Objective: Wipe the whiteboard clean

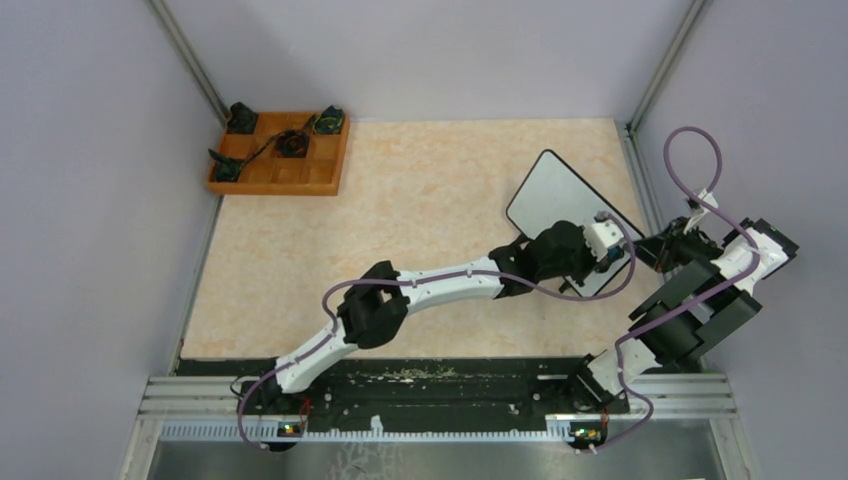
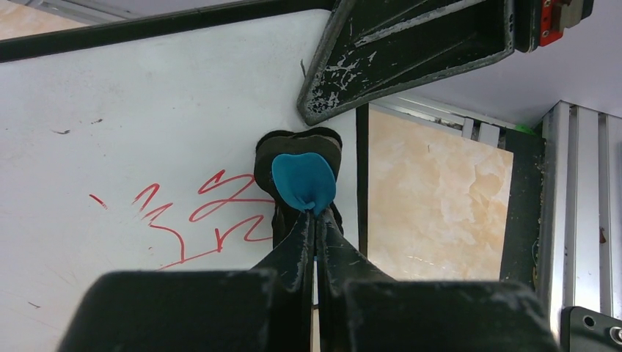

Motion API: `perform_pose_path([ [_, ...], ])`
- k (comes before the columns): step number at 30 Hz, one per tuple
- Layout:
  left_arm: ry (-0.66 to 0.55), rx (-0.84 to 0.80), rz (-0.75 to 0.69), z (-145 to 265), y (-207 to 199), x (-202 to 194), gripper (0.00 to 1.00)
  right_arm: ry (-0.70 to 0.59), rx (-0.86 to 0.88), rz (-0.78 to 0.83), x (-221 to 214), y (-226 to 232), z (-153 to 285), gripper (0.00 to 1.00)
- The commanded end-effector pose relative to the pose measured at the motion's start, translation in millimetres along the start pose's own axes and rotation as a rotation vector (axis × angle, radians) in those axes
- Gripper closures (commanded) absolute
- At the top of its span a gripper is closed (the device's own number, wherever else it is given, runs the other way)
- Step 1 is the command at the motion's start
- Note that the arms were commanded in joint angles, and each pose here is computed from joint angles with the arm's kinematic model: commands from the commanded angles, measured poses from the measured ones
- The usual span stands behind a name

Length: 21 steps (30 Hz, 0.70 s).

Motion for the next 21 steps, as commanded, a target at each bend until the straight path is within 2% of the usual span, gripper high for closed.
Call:
perform_pose_path([
  [1, 0.042, 0.129, 0.008, -3, 50, -27, 1.0, 0.038, 0.002, 0.048, -1, 9, 0, 1.0],
  [12, 0.07, 0.253, 0.05, 19, 123, -39, 1.0, 0.04, 0.006, 0.041, -3, 8, -1, 1.0],
  [21, 0.059, 0.25, 0.057, 19, 127, -33, 1.0, 0.044, 0.006, 0.048, -4, 10, -1, 1.0],
])
Point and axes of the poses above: each gripper's point midway between its finger pads, its own z axis back along the fingers, its own y axis along the line the jaws close on, x = y × z, the point moved 10 cm from there along z, back along the fingers, and after that the axes turned 8 degrees about -z, right-handed, at the moved point
